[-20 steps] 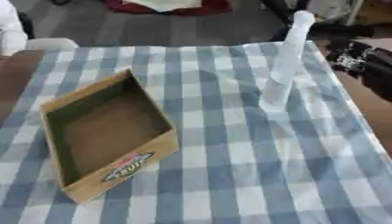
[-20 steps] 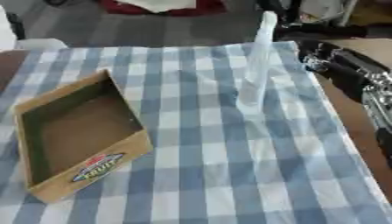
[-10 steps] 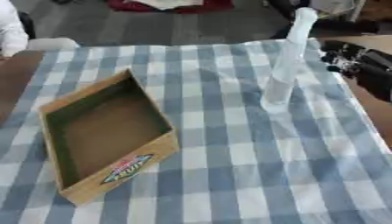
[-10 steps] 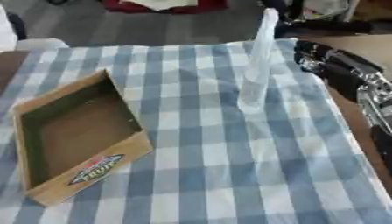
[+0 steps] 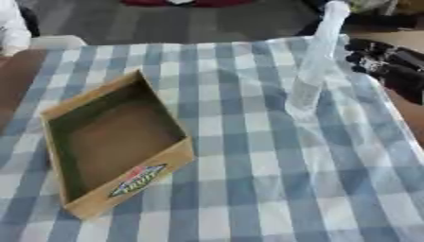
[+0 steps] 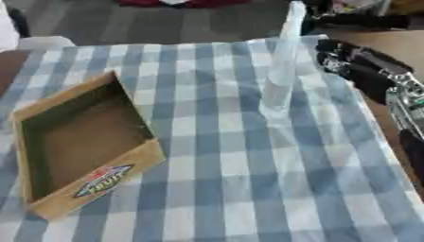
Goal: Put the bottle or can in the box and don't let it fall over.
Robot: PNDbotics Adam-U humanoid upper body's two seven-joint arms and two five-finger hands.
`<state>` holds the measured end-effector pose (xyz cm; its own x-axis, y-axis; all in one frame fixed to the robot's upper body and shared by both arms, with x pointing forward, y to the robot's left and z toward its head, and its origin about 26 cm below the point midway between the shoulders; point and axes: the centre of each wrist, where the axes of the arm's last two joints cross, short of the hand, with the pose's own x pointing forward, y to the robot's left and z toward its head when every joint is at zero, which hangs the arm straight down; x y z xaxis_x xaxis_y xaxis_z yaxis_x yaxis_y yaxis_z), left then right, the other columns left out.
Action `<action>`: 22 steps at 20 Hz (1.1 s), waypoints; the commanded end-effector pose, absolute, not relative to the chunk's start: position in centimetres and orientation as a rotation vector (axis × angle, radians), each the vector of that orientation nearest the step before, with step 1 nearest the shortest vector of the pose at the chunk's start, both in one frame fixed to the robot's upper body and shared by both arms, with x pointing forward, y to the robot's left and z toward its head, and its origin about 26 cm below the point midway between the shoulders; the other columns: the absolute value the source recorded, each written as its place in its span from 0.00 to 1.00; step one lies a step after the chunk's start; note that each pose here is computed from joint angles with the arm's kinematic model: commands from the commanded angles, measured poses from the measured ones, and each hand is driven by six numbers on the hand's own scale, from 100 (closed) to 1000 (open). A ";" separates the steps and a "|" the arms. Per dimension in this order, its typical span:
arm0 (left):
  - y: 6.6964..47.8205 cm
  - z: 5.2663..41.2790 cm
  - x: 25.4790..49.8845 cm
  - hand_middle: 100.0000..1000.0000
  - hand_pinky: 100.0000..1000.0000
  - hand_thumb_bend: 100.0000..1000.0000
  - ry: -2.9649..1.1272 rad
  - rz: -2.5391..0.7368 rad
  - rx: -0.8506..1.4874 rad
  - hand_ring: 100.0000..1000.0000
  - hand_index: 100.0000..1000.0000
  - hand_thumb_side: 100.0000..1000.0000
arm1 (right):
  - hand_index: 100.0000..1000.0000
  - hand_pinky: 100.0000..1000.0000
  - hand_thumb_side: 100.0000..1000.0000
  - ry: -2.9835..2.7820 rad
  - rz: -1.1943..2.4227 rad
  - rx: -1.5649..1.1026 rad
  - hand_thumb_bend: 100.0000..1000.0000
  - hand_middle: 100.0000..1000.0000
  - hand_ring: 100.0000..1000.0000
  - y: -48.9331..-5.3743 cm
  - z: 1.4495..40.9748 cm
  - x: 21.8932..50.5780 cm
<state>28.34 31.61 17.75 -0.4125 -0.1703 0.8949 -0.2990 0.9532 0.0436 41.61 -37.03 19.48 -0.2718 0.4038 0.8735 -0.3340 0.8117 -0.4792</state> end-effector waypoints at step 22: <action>31.3 18.9 28.3 0.63 0.31 0.00 -2.047 0.109 0.305 0.53 0.63 0.54 | 1.00 1.00 0.48 -1.780 0.787 -0.089 0.00 1.00 1.00 -36.8 22.9 42.4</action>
<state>28.48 31.37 17.96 -0.4189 -0.1596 0.8939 -0.2716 0.9614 0.0444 42.42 -36.44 21.37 -0.3412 0.4113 0.8452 -0.3387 0.7849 -0.5188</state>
